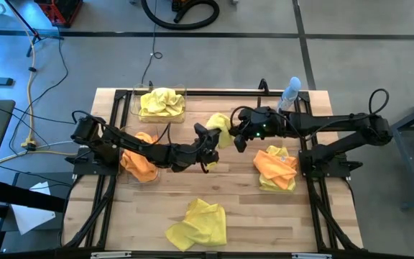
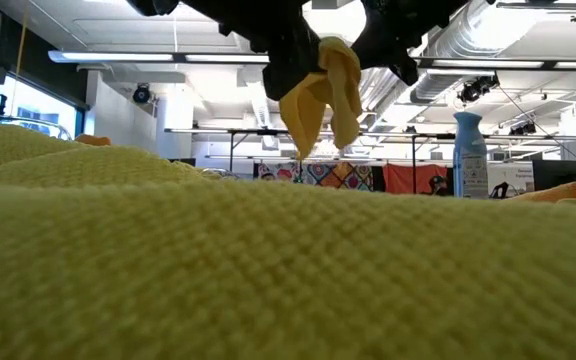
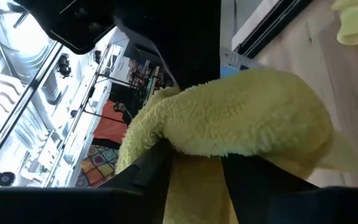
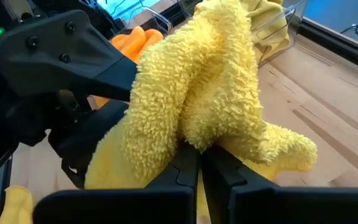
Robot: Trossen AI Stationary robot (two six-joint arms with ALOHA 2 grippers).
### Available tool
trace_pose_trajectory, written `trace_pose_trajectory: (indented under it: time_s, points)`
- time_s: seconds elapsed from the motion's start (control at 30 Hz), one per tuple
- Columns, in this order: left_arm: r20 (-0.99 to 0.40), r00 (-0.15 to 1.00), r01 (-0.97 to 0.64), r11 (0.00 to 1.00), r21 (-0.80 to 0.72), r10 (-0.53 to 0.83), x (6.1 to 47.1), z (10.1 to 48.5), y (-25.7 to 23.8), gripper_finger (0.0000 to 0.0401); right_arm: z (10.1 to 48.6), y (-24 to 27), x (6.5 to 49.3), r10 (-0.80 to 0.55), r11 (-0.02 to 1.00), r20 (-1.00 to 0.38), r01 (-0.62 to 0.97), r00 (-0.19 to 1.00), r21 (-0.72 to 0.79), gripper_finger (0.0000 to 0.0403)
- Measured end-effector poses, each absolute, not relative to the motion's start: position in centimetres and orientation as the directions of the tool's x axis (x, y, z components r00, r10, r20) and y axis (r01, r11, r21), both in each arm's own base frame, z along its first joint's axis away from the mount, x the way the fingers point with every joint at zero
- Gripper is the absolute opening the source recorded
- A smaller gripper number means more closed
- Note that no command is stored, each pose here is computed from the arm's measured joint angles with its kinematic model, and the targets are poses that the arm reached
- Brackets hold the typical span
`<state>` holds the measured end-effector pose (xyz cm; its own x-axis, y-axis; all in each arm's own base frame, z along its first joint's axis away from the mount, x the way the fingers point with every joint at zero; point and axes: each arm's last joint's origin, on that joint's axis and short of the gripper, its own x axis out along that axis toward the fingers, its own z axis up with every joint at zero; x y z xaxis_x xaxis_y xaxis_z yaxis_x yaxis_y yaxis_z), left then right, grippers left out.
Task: Sort microfiber towel by color & place in baskets
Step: Put the yellow microfiber towel into the top transparent bin
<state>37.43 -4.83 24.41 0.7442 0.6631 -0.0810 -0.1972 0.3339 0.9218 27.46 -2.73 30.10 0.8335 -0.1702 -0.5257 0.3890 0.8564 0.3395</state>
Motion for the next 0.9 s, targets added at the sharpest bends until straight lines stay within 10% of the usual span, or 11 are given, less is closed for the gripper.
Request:
trace_pose_trajectory:
  time_s: [0.27,0.9]
  points:
    - [-0.08,0.717,-0.19,0.304,0.934,0.692,37.4,24.4,-4.7,0.0012,30.0,-2.8,27.4,-0.184,0.857,-0.537,0.402,0.823,0.322,0.0008]
    - [-0.128,0.501,-0.188,0.252,0.949,0.856,33.3,27.2,-3.6,0.0001,24.8,-1.1,25.7,-0.27,0.796,-0.701,0.562,0.66,0.222,0.0198]
